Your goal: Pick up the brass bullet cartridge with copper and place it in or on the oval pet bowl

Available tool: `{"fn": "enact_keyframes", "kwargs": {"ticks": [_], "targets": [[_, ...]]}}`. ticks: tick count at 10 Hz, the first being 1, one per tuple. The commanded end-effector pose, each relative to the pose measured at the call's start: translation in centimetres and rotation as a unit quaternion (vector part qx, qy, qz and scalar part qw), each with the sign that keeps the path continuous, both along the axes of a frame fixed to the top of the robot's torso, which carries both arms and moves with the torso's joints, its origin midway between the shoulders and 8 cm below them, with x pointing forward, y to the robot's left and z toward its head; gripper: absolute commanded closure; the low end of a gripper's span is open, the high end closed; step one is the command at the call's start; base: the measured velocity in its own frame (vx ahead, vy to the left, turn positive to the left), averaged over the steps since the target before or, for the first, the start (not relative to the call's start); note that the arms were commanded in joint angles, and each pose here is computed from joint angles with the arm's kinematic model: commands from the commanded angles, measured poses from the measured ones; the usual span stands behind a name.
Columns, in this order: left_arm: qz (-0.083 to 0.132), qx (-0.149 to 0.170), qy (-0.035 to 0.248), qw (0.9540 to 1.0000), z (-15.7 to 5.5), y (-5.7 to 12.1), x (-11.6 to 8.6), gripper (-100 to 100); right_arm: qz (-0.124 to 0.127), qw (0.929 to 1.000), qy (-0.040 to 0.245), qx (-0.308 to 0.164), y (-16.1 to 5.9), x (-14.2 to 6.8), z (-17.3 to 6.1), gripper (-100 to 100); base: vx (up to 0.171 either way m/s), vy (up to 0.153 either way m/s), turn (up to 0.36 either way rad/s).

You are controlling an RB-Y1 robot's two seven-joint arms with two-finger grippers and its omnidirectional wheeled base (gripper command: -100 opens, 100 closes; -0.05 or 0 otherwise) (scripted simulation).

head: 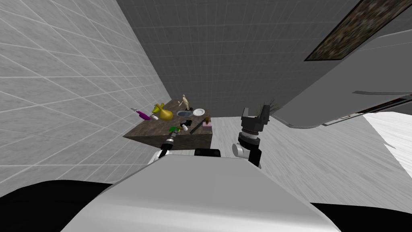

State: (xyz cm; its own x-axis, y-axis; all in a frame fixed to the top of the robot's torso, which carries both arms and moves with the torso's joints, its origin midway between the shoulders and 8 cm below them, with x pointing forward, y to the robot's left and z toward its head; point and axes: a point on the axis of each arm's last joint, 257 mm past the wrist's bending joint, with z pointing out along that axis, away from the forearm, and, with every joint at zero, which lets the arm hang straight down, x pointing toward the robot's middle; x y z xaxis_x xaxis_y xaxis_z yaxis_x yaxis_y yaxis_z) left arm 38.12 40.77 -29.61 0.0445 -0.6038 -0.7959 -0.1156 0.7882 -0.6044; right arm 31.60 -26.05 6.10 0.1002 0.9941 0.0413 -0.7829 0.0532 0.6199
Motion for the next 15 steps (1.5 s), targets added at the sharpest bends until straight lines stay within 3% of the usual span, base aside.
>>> {"fn": "enact_keyframes", "kwargs": {"ticks": [1, 2, 4, 10, 11, 15], "targets": [[0.000, 0.000, 0.000, 1.0000, 0.0, 0.0, 0.0, 100, 0.000, 1.0000, 0.000, 0.000, 0.0, 0.0, 0.0, 0, 0.000, 0.000, 0.000], [0.000, 0.000, 0.000, 1.0000, 0.0, 0.0, 0.0, 100, 0.000, 1.0000, 0.000, 0.000, 0.0, 0.0, 0.0, 0, 0.000, 0.000, 0.000], [-0.010, 0.005, -0.001, 0.9999, 0.5, 0.2, 0.0, -100, 0.000, 1.0000, 0.000, 0.000, 0.0, 0.0, 0.0, 0, -0.005, 0.035, -0.061], [-0.066, 0.026, 0.002, 0.9974, 2.8, 0.3, 0.0, -100, 0.000, 1.0000, 0.000, 0.000, 0.0, 0.0, 0.0, 0, -0.064, 0.164, -0.164], [-0.068, 0.030, 0.003, 0.9972, 2.9, 0.5, 0.1, -100, 0.000, 1.0000, 0.000, 0.000, 0.0, 0.0, 0.0, 0, -0.063, 0.147, -0.093], [-0.110, 0.041, 0.014, 0.9930, 4.1, 0.2, -0.1, -100, 0.000, 1.0000, 0.000, 0.000, 0.0, 0.0, 0.0, 0, -0.054, 0.141, -0.154]]}}
